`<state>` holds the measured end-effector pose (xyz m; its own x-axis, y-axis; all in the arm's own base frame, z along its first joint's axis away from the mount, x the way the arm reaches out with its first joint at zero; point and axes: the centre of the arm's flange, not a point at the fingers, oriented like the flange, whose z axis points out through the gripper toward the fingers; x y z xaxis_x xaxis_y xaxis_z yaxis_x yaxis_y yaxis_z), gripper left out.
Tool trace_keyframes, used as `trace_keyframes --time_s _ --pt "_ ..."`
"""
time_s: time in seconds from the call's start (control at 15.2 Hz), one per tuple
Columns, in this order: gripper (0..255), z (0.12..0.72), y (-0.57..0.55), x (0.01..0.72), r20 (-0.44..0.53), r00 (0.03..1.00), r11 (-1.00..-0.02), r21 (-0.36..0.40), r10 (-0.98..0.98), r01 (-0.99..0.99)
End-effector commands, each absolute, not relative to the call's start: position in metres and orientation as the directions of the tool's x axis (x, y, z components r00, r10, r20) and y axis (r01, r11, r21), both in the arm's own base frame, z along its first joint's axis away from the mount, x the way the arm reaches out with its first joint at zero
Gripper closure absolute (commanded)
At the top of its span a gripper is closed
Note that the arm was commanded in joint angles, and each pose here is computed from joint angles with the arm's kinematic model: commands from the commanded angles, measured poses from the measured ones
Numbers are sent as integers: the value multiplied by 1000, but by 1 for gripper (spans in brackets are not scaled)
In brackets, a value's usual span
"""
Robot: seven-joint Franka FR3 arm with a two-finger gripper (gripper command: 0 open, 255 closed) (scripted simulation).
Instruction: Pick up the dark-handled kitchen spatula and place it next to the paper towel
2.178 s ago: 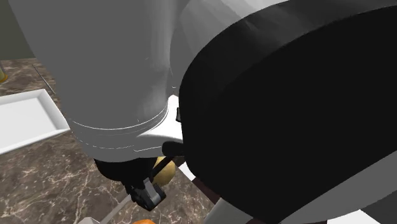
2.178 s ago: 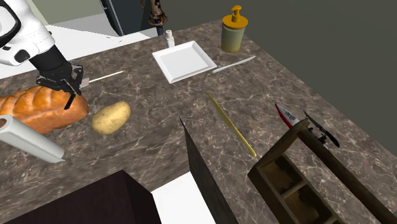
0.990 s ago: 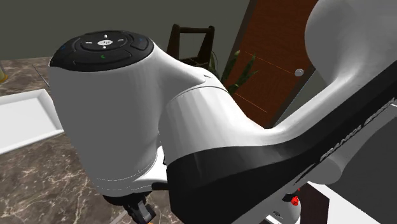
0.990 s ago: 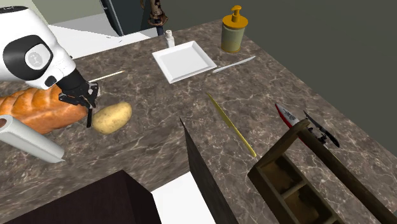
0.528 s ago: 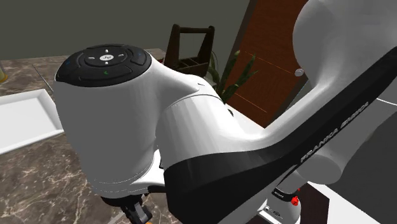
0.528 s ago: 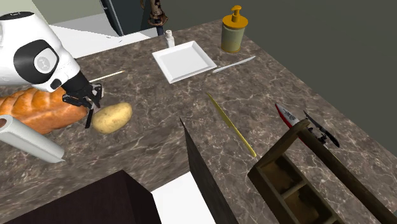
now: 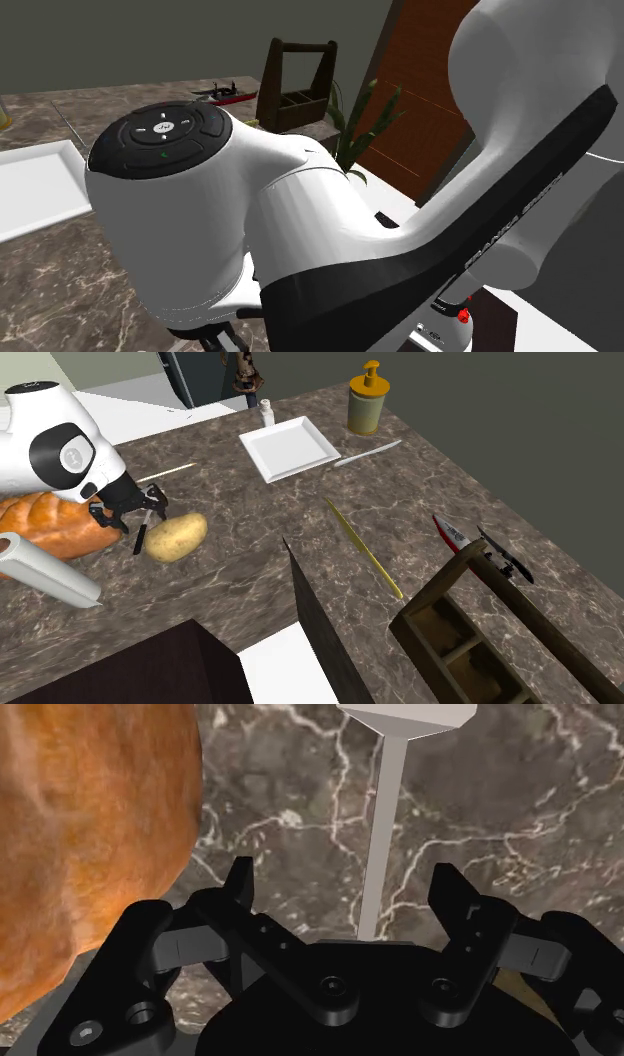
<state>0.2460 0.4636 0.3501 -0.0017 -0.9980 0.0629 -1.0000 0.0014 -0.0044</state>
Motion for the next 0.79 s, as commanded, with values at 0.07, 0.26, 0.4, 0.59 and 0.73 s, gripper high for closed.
trace_keyframes --time_s 0.07,0.26,0.4,0.59,0.73 --pt "0 364 461 243 66 2 -2 0 -998 -1000" --pt "0 400 463 243 66 2 -2 0 -998 -1000" --pt "0 400 463 243 66 2 -2 0 -998 -1000" --pt "0 400 463 243 66 2 -2 0 -998 -1000" --pt "0 400 463 243 66 2 -2 0 -998 -1000"
